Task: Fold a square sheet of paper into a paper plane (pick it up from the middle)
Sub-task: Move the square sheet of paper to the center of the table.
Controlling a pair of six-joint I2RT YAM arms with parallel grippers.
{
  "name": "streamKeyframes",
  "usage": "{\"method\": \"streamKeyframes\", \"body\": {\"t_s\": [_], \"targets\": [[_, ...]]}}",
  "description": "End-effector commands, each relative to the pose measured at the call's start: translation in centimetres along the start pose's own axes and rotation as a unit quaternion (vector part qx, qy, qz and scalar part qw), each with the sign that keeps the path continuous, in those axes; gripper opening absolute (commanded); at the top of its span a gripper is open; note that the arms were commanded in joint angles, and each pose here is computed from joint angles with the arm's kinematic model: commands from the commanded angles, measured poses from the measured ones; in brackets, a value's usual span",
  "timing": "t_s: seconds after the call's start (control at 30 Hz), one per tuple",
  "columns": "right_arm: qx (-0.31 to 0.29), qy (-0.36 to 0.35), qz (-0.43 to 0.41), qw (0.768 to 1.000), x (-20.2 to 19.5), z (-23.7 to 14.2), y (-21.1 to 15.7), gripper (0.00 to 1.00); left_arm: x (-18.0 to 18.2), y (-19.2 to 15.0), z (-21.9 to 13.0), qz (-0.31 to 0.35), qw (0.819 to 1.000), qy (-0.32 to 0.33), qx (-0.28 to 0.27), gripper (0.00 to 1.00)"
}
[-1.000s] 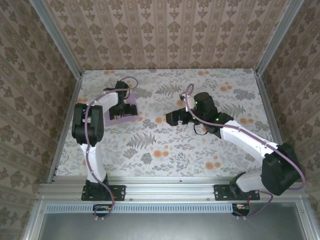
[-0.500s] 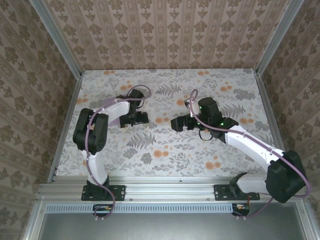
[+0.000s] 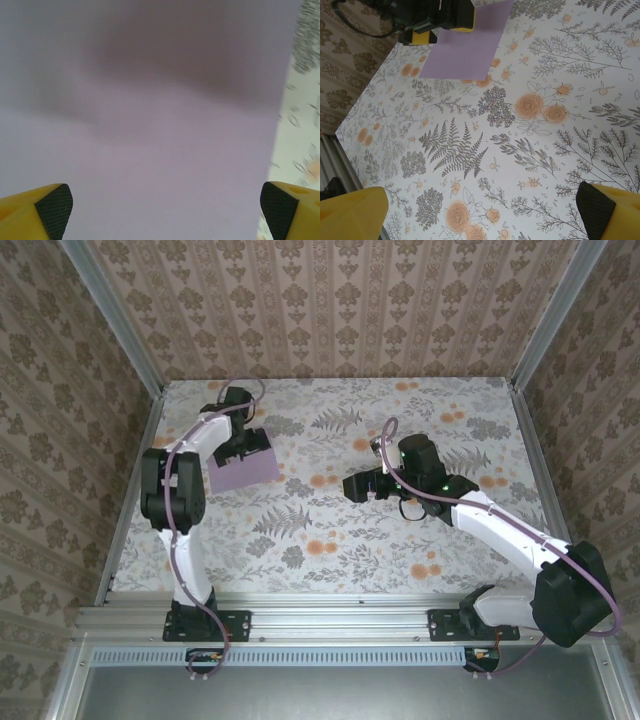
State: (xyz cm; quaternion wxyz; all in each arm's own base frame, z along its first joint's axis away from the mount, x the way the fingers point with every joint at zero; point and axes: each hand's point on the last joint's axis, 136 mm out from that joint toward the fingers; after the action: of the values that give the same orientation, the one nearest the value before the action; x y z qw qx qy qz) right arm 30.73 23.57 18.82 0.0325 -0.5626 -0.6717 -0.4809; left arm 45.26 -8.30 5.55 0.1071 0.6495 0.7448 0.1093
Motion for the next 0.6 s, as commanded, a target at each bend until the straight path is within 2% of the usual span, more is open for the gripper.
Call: {"method": "streamKeyframes", "body": {"t_s": [0.0,0.3,0.57], "targets": [[0.005,0.012,0.011,1.0,0.4,0.1,0.2,1.0,0.9,0.0,1.7,0.01,1.0,0.013,0.026,1.0],[0.013,0.012,0.025,1.0,0.2,1.0,0.3,1.0,0.9,-1.8,4.8,0.018,0.997,0.013,0.071,1.0],[0.019,0.007,0.031,0.999,0.0,1.3,0.4,1.0,-1.2,-5.3,5.1,0.03,0.996,-0.004,0.087,1.0]]}}
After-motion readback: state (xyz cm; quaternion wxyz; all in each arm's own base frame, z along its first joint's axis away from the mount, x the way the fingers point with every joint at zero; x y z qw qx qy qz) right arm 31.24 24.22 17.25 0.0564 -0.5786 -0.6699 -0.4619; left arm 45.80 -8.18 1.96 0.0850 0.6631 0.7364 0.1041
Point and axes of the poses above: each hand's point on the last joint's axis, 136 mm out from that joint toward the fingers, its own z axis out along the fingers, its own x axis along the line the jaws close on, y = z × x, and after that the axes turned 11 degrees about z, right-handed
